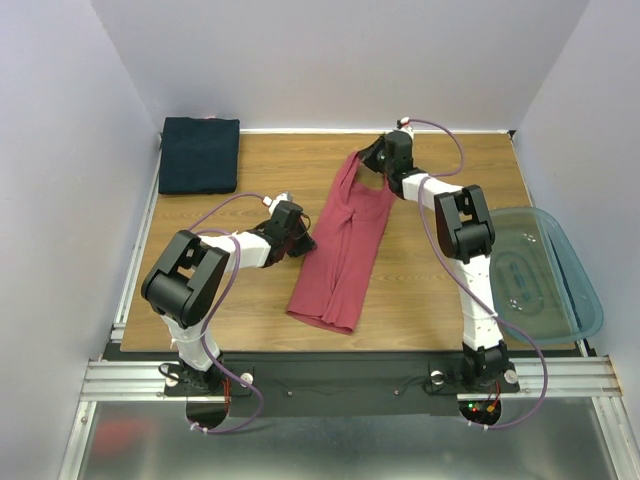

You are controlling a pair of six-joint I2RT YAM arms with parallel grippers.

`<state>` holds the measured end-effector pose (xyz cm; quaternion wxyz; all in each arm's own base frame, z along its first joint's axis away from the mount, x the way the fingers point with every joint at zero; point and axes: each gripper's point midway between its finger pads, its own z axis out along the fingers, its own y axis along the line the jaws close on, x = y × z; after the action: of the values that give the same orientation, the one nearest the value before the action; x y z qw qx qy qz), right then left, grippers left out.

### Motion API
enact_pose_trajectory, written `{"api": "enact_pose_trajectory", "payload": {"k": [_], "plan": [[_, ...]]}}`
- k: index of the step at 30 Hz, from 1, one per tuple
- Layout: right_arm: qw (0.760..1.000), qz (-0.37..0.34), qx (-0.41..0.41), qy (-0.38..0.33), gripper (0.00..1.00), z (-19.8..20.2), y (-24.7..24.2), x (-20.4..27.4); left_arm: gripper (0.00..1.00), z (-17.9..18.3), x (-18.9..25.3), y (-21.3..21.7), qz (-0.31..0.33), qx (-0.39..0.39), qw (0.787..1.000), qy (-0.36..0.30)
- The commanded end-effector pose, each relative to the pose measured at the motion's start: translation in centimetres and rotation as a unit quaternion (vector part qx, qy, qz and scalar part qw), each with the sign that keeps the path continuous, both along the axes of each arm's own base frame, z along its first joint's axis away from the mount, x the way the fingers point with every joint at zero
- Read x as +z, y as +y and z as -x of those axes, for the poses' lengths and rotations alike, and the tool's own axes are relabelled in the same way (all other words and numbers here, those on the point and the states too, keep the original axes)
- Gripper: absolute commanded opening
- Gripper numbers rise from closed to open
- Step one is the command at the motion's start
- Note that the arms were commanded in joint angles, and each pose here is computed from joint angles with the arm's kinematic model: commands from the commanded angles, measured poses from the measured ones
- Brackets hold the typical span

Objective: Fold and stack the tank tops
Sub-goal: Fold the tank top

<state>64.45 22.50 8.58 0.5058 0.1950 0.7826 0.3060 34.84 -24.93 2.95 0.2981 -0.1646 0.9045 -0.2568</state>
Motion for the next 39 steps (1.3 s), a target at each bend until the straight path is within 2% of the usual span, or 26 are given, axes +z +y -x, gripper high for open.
{"api": "enact_pose_trajectory", "payload": {"k": [1, 13, 25, 31, 35, 39], "plan": [[0.996, -0.057, 0.033, -0.052, 0.0, -1.1, 0.8, 3.2, 0.0, 1.5, -1.6, 0.4, -0.016, -0.009, 1.0, 0.025], [0.996, -0.071, 0.042, -0.018, 0.01, -0.4, 0.7, -0.5, 0.0, 1.1, -0.8, 0.2, -0.015, -0.013, 1.0, 0.017], [0.998, -0.064, 0.013, 0.01, 0.04, 0.4, -1.1, -2.8, 0.0, 1.4, -0.4, 0.2, -0.011, -0.016, 1.0, 0.015], [0.998, -0.064, 0.015, 0.012, 0.15, 0.5, -1.3, -2.9, 0.0, 1.2, 0.0, 0.2, -0.01, -0.016, 1.0, 0.009], [0.998, -0.067, 0.021, 0.006, 0.28, 0.2, -1.4, -1.8, 0.0, 1.1, 0.0, 0.1, -0.011, -0.017, 1.0, 0.008], [0.998, -0.065, 0.017, 0.005, 0.33, 0.1, -1.8, -0.6, 0.0, 1.0, 0.2, -0.1, -0.009, -0.02, 1.0, 0.007]]}}
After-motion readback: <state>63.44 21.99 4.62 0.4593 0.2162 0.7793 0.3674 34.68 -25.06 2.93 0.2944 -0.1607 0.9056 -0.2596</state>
